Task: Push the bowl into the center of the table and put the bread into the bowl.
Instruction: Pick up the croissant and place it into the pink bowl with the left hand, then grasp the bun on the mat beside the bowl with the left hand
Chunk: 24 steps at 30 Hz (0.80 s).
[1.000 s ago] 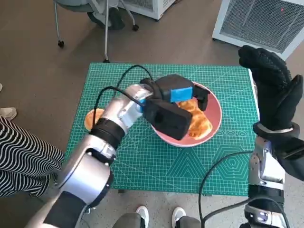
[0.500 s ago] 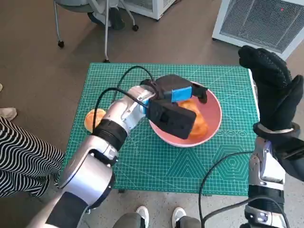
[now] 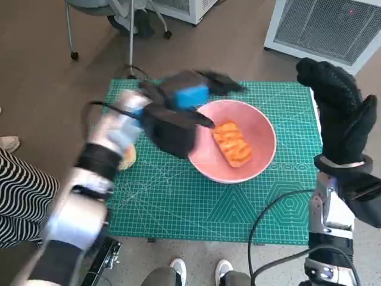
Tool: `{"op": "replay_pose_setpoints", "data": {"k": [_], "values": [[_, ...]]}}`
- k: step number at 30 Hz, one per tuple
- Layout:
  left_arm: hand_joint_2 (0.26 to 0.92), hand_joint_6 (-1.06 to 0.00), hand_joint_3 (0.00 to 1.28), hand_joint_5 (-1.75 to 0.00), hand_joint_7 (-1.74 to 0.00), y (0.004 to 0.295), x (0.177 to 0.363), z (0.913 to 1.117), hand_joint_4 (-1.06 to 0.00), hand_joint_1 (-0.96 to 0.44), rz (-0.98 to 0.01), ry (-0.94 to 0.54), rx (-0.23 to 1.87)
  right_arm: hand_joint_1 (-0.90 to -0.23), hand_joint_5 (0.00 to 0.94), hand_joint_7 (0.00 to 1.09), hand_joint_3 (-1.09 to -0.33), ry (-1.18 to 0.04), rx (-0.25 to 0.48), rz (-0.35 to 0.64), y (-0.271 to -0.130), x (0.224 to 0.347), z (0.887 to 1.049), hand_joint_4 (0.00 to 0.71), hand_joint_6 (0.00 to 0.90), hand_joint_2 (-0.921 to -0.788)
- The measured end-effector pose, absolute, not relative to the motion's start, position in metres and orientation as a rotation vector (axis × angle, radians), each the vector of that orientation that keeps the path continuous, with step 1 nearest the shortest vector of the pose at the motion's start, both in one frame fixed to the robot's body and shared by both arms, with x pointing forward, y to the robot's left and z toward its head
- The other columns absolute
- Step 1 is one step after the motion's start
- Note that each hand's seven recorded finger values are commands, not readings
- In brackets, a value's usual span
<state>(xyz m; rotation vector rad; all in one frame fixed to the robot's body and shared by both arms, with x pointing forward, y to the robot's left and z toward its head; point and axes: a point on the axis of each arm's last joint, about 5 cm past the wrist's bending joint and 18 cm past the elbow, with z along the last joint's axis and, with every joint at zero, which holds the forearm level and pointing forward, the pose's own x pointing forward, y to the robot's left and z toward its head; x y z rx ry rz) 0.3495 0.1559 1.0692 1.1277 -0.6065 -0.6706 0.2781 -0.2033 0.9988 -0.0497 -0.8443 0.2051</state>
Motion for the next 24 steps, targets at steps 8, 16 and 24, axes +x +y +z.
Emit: {"op": "replay_pose_setpoints", "data": {"k": [8, 16, 24], "values": [[0.905, -0.29, 0.03, 0.0, -0.1, 0.211, 0.33, 1.084, -0.15, -0.52, -0.6, -0.588, 1.117, -0.715, 0.0, 0.4, -0.714, -0.849, -0.052, 0.204, -0.204, 0.278, 0.999, 0.158, 0.082, -0.921], [0.862, -0.3, 0.0, 0.0, -0.09, 0.243, 0.31, 1.088, -0.15, -0.5, -0.562, -0.454, 1.182, -0.713, 0.0, 0.4, -0.716, -0.847, -0.05, 0.207, -0.203, 0.279, 0.999, 0.157, 0.081, -0.921], [0.841, -0.31, 0.0, 0.0, -0.06, 0.26, 0.297, 1.086, -0.15, -0.52, -0.541, -0.361, 1.232, -0.718, 0.0, 0.4, -0.722, -0.839, -0.048, 0.209, -0.202, 0.28, 0.998, 0.155, 0.079, -0.921]]}}
